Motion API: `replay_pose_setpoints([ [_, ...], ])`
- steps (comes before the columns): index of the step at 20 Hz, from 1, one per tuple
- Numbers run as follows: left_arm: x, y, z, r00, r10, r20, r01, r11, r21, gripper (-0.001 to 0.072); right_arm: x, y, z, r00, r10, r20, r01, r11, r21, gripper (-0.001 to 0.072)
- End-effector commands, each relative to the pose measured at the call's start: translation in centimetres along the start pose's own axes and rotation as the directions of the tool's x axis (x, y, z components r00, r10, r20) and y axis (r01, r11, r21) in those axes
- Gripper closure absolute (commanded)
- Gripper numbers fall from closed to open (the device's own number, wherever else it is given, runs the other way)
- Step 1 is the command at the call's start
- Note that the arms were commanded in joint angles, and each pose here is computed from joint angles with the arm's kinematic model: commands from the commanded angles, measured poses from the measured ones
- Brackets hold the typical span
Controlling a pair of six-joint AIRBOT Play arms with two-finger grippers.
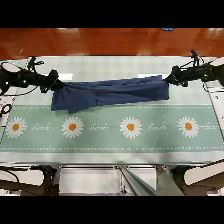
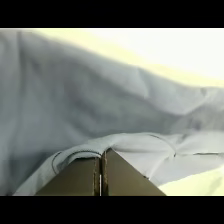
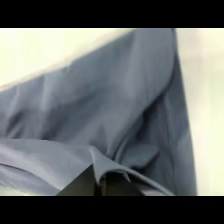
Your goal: Fold the shirts.
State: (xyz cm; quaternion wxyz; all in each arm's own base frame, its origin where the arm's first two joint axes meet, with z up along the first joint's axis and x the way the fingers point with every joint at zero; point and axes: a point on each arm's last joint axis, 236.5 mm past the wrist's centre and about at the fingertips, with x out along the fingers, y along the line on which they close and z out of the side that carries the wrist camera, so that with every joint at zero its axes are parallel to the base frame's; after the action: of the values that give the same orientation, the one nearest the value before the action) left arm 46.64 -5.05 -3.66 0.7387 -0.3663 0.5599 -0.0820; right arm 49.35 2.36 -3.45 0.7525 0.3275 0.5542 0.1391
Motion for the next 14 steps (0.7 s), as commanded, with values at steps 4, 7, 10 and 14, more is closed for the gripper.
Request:
replay_pose_setpoints([
  [4,2.2,0.1,3.9,1.000,-0.007,0.013,0.007,1.000,-0.009,0.0687,2.2,-0.8,2.1,1.000,0.005,0.012,-0.005,1.000,0.022,0.0690],
  [7,2.9,0.3,4.8,1.000,-0.009,0.014,0.009,1.000,-0.008,0.0687,3.0,-0.7,3.0,0.999,0.035,0.038,-0.037,0.998,0.050,0.0690],
  [10,3.8,0.2,4.8,1.000,-0.013,0.008,0.013,1.000,-0.003,0.0687,3.4,-1.0,3.9,0.996,0.038,0.075,-0.044,0.997,0.070,0.0690],
  [14,4.6,-0.5,3.8,1.000,-0.016,-0.023,0.016,1.000,0.015,0.0463,3.3,-0.4,5.2,0.990,0.065,0.128,-0.078,0.992,0.095,0.0369],
])
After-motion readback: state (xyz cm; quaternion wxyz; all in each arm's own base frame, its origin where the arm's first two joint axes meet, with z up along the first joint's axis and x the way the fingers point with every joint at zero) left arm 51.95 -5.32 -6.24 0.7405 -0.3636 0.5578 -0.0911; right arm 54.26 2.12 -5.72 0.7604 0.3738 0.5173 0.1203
